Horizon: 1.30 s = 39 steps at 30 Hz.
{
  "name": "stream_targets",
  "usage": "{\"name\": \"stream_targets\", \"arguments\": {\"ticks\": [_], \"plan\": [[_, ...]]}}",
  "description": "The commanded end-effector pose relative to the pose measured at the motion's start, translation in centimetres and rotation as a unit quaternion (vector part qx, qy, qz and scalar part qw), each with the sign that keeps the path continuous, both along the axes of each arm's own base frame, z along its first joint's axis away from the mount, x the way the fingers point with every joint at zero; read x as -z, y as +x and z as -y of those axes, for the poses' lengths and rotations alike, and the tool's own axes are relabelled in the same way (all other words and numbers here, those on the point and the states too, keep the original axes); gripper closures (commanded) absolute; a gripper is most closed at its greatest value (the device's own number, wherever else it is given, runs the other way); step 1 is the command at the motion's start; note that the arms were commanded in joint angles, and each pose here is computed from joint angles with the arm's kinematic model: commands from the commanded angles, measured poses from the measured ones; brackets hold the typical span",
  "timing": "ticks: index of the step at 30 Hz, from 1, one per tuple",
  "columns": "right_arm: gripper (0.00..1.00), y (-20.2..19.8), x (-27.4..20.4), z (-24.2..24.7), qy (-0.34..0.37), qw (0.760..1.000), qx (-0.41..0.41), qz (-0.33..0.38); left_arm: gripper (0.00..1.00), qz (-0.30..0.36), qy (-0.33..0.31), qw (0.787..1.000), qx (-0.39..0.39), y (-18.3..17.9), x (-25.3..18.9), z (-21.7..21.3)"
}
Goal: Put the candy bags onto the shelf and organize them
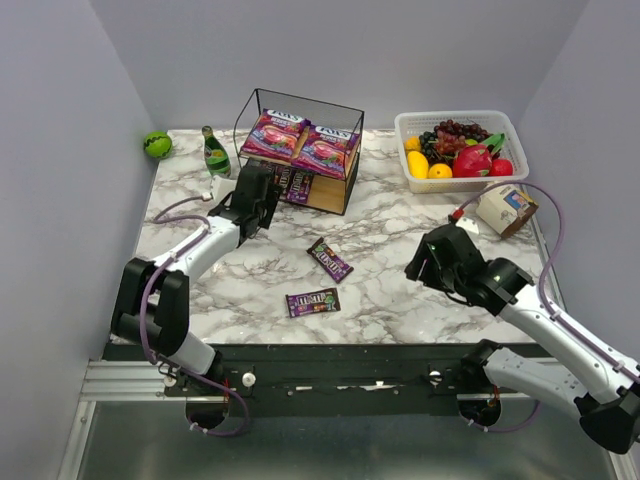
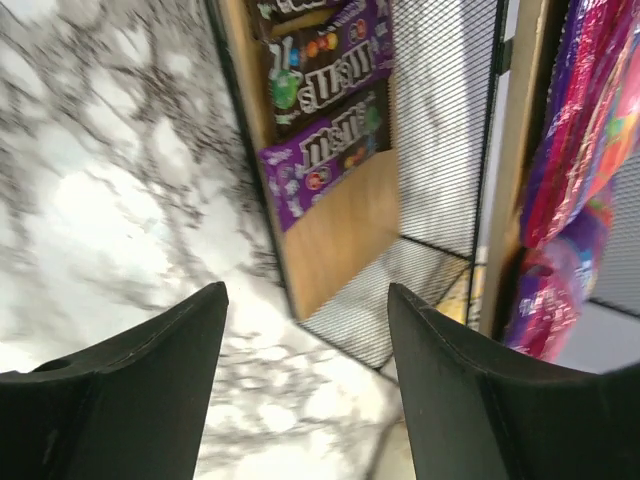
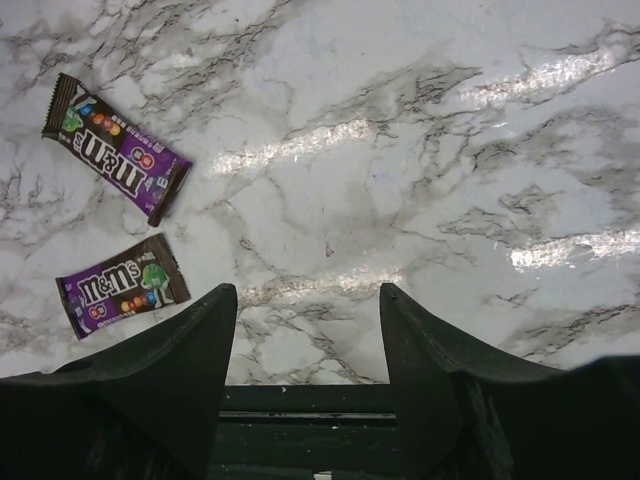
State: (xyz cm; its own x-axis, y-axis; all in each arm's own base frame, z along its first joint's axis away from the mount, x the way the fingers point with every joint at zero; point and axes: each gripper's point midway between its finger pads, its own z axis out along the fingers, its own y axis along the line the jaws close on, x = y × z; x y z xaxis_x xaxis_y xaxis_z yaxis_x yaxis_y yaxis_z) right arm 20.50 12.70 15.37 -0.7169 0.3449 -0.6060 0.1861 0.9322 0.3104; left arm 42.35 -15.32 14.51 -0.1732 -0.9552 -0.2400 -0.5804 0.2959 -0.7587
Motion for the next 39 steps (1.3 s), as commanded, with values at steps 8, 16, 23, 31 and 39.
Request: {"name": "stream_targets", "arguments": {"ticks": [8,16,23,31,39], "plan": [[0.32,1.3,2.1,-5.2,0.039,0.994,-0.090,-0.039,0.01,-0.138,0.213,0.954,0.160,-7.8,4.8,-6.9],[0.34,1.4,3.9,-11.4,0.096,0.968,-0.221,-0.074,0.01,-0.082,0.221,0.934,0.268,-11.3,3.7,-5.8],[0.38,-0.3,6.1,-16.3,0.101,0.939,-0.298,-0.135,0.07,-0.091,0.166,0.903,0.385,-15.6,5.3,-3.0],[0.55,-0.5,8.3,-19.4,0.119,0.916,-0.335,-0.183,0.31,-0.123,0.043,0.863,0.488,-20.3,8.9,0.8],[0.59,-1.1,9.7,-20.5,0.127,0.905,-0.342,-0.219,0.32,-0.126,0.027,0.860,0.493,-22.3,9.6,0.8]]}}
